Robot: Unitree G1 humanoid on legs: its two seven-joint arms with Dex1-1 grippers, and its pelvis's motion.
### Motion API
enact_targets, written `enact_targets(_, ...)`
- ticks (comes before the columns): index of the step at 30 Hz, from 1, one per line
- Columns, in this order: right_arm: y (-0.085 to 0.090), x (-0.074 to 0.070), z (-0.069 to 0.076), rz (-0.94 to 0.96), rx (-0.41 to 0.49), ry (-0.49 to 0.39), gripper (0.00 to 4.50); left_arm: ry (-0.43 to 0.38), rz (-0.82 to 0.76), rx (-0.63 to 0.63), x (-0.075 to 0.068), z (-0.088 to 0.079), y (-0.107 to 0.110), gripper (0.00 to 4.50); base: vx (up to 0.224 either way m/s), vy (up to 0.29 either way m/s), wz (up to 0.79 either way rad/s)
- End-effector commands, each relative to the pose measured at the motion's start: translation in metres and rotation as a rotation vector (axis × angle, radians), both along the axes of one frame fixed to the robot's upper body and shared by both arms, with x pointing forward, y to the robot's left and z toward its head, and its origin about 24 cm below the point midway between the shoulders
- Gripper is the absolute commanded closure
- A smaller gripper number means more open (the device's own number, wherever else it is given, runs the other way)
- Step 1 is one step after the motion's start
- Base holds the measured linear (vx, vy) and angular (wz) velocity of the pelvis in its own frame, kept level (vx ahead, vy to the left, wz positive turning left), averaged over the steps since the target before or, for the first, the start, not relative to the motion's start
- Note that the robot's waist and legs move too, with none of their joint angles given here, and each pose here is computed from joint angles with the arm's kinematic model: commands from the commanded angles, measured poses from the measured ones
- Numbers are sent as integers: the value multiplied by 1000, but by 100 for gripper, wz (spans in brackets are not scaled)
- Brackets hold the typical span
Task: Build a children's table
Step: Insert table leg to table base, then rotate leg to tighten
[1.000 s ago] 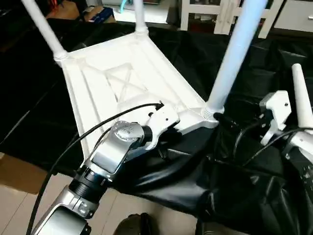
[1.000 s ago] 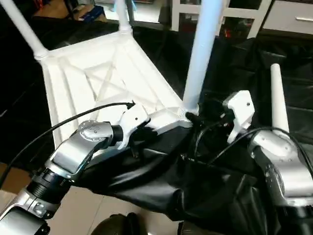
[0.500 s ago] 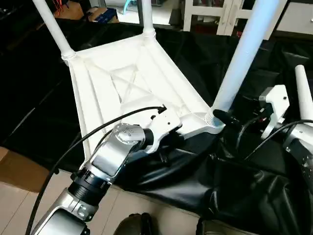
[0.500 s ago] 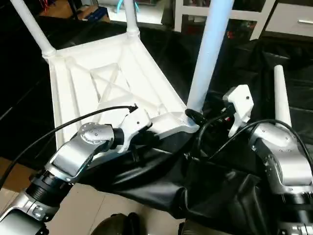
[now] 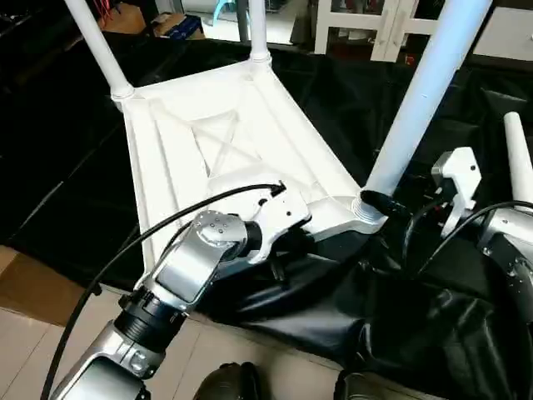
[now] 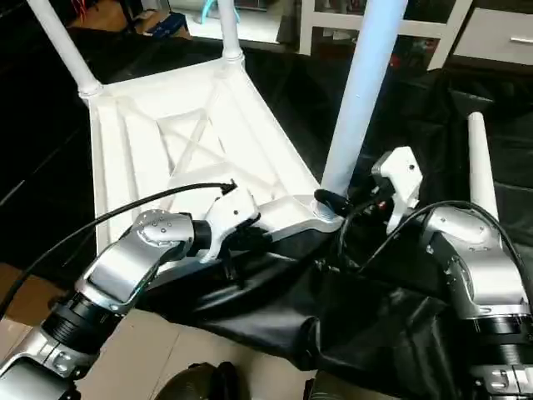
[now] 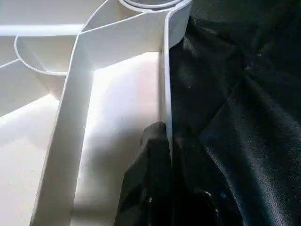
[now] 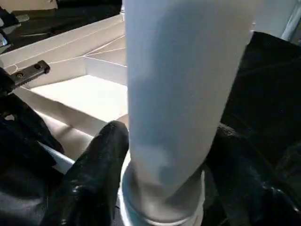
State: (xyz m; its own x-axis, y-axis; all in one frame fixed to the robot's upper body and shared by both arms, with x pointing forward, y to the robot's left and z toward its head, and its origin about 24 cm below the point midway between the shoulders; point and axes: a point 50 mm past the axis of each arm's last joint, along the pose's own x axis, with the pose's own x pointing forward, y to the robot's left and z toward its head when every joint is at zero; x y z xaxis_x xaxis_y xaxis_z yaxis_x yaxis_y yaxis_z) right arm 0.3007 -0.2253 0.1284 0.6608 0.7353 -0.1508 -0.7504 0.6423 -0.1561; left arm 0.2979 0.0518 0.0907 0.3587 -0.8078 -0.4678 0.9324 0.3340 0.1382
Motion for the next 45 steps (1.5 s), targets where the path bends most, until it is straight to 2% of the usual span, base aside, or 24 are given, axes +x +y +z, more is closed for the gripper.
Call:
enact_targets(1,1,0,3,31,-23,-11,213,-50,-87,-53,-7,14,-10,450,0,0,0)
enact_targets(4,1,1,2,43,-29,-6,250,-48,-94,-49,-8,14,-10,450,0,0,0)
enact_targets(16,-1,0,-2,65,-25,28,262,-40,-109,-39,-10,13,-8,450,0,0,0)
enact_targets(20,-7,8,-23,-189,3,62,262,-28,28,-61,-2,11,-11,450,0,0,0)
enact_targets(24,-7,11,-42,-370,48,116,262,-10,118,-102,2,13,-18,450,0,0,0)
enact_targets(25,-5,14,-54,-496,75,140,262,7,181,-131,6,16,-24,450,0,0,0)
enact_targets(26,-5,15,-56,-524,80,145,263,11,196,-138,7,17,-25,450,0,0,0)
enact_targets(28,-3,19,-67,-658,71,164,263,29,255,-160,12,20,-30,450,0,0,0)
enact_targets(29,-3,19,-67,-658,71,164,263,29,255,-160,12,20,-30,450,0,0,0)
enact_targets(31,-1,28,-78,-873,18,162,263,42,324,-188,18,27,-40,450,0,0,0)
enact_targets(34,10,38,-79,-1013,-5,103,263,50,352,-235,19,36,-54,450,0,0,0)
enact_targets(37,21,45,-77,-1055,-2,68,264,59,342,-257,17,41,-63,450,0,0,0)
enact_targets(45,43,58,-56,-924,41,0,264,54,374,-245,21,39,-53,450,0,0,0)
